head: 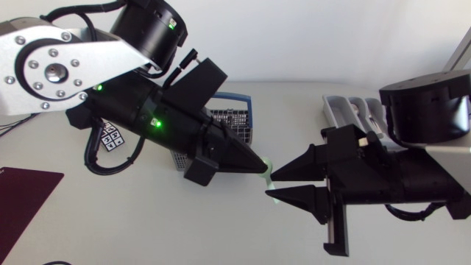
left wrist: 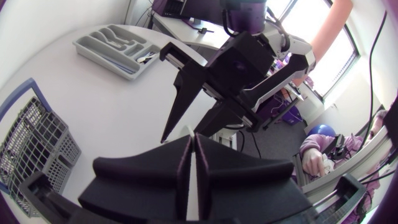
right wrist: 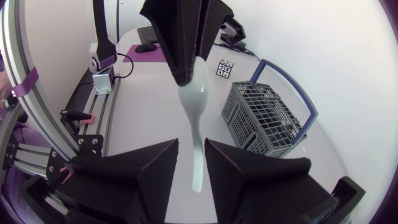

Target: Transfer all utensils from the basket to the drawer tray.

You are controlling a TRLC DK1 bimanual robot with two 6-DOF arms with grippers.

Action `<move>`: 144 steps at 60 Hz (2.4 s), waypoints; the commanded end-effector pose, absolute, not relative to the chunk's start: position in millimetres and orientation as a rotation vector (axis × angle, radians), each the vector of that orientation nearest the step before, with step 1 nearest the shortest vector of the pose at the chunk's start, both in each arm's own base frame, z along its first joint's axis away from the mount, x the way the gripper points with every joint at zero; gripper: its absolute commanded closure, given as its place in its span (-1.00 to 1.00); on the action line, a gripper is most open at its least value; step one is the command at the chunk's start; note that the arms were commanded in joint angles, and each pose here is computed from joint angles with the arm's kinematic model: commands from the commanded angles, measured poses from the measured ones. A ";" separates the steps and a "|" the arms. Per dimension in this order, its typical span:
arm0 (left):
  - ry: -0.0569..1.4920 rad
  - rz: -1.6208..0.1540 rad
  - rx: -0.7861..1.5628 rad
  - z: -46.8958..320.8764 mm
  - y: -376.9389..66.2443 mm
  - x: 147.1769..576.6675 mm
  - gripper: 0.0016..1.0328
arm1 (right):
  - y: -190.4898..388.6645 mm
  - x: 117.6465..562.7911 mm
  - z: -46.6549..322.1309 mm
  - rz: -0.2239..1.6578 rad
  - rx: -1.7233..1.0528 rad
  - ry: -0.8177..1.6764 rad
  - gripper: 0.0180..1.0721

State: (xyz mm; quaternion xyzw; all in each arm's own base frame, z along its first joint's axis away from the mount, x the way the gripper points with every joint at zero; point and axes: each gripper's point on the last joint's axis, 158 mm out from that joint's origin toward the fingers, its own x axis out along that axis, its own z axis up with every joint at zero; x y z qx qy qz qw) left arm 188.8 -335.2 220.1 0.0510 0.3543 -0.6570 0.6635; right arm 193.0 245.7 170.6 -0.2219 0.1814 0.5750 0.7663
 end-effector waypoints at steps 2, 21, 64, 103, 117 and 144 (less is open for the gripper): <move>0.800 -1.517 0.128 217.5 -333.0 176.9 0.93 | 246.8 185.8 164.3 1.266 -0.467 0.420 0.54; 0.804 -1.521 0.130 216.6 -333.0 174.5 0.93 | 251.0 176.9 162.7 1.305 -0.462 0.436 0.87; 0.615 -1.281 0.060 260.1 -311.4 255.9 -0.62 | 201.4 213.4 135.1 1.135 -0.478 0.538 0.89; 0.678 -0.696 0.238 197.6 -207.3 350.9 -0.73 | -57.9 340.9 89.6 0.313 -0.835 0.628 0.89; 0.675 -0.630 0.239 194.1 -176.0 352.3 -0.82 | -136.7 370.3 68.3 0.133 -0.934 0.653 0.88; 0.687 -0.550 0.254 179.1 -140.0 346.4 -0.84 | -210.6 391.3 14.3 0.037 -1.008 0.741 0.87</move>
